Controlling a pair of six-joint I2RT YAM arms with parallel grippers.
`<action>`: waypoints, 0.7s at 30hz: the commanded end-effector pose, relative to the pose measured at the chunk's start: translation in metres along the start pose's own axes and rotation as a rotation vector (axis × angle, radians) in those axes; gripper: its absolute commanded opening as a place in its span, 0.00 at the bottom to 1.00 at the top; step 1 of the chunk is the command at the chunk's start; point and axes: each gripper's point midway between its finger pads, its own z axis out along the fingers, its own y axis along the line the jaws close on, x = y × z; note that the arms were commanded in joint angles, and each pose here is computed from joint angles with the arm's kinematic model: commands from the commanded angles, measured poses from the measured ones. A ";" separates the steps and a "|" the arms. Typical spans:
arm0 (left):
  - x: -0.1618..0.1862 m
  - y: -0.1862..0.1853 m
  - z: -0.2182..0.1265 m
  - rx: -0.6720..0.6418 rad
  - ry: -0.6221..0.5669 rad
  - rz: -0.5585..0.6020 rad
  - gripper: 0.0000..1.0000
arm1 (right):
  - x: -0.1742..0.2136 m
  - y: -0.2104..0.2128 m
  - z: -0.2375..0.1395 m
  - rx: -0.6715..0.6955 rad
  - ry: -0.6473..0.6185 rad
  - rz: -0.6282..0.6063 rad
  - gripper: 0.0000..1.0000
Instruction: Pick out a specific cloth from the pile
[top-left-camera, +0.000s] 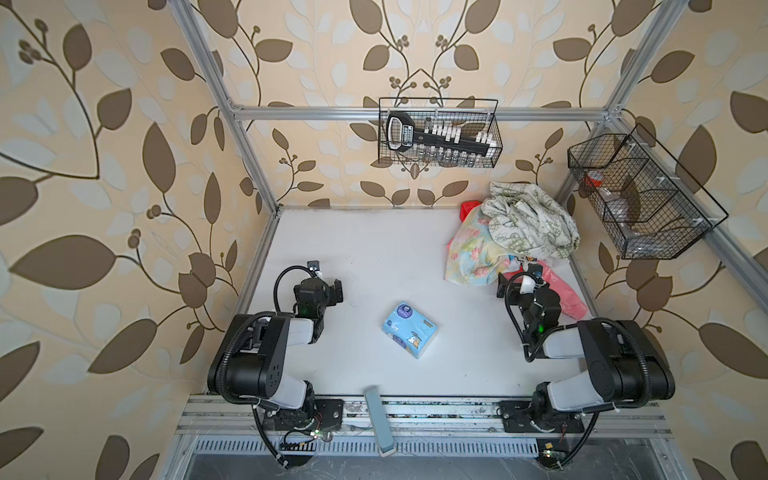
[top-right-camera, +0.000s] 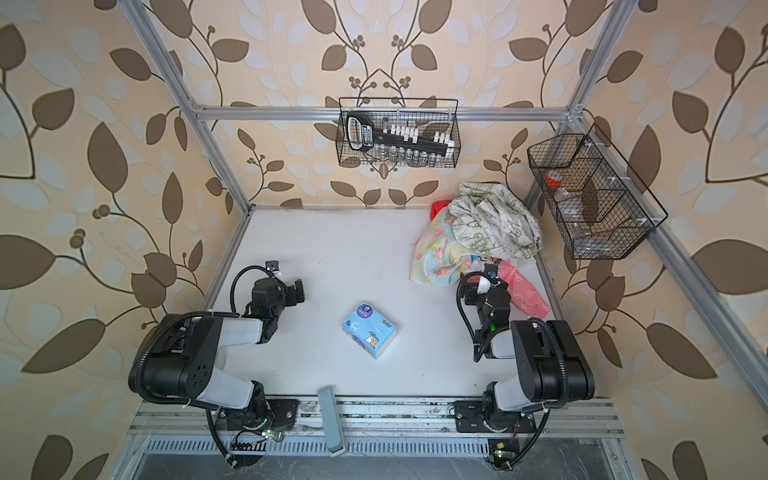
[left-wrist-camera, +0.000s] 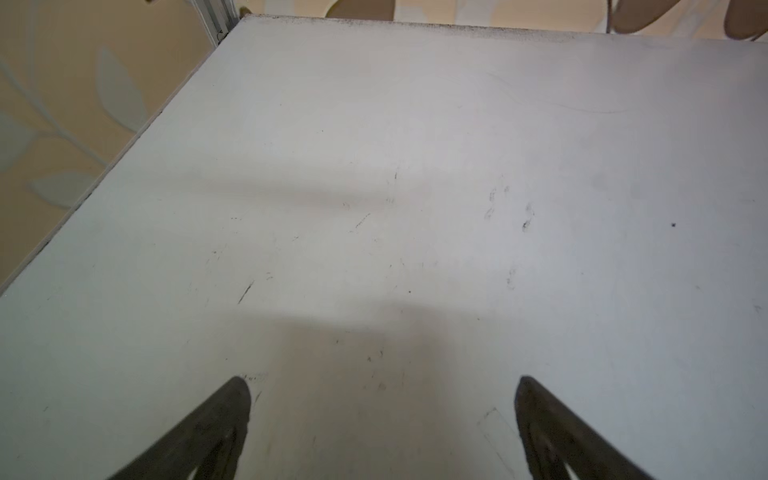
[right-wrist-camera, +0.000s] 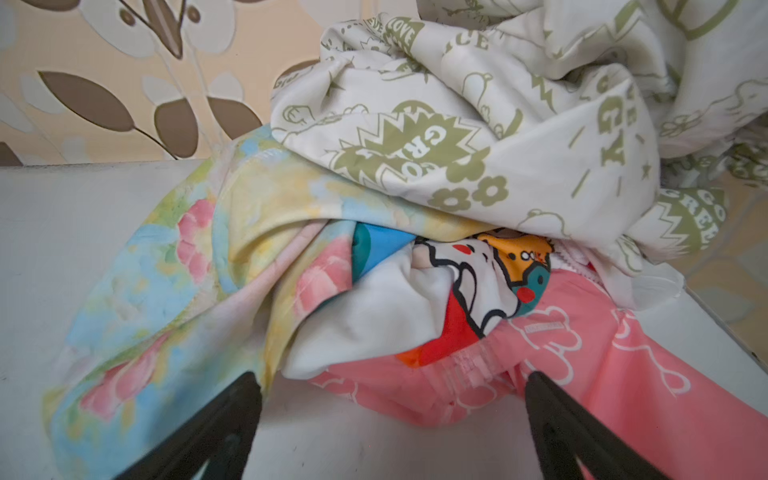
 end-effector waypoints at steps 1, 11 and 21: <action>-0.023 -0.002 0.003 -0.013 -0.070 -0.011 0.99 | -0.010 0.006 0.004 -0.023 -0.033 0.001 1.00; -0.023 -0.002 0.003 -0.013 -0.070 -0.011 0.99 | -0.010 0.005 0.004 -0.023 -0.032 0.003 0.99; -0.024 -0.002 0.003 -0.012 -0.071 -0.011 0.99 | -0.010 0.005 0.004 -0.025 -0.032 0.003 1.00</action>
